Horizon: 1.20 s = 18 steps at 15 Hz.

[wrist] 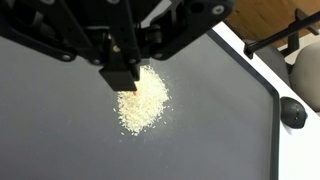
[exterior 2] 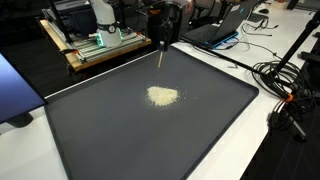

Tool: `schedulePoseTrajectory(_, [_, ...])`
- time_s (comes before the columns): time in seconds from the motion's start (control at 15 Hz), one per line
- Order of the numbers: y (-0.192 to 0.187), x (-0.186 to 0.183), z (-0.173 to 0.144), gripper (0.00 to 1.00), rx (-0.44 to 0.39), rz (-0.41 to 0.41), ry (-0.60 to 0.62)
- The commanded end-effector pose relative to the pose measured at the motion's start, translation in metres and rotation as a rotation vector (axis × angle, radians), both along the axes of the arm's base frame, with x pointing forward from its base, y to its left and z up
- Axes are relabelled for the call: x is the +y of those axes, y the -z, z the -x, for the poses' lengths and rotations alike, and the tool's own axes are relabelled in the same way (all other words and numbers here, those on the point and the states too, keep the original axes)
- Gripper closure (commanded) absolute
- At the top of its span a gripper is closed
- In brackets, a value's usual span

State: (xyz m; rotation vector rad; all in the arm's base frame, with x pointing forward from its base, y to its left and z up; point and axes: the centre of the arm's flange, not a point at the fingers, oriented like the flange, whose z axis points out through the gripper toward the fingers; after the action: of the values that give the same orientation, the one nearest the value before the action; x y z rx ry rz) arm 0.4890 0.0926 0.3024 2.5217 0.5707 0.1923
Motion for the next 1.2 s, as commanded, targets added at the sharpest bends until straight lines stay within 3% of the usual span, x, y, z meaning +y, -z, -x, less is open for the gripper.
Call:
schedulePoseTrajectory(0.0, [0.016, 0.038, -0.019, 0.97, 0.036, 0.115, -0.011])
schedulePoseTrajectory(0.47, [0.048, 0.098, -0.041, 0.97, 0.045, 0.281, -0.080])
schedulePoseTrajectory(1.13, [0.101, 0.156, -0.074, 0.97, 0.107, 0.421, -0.177])
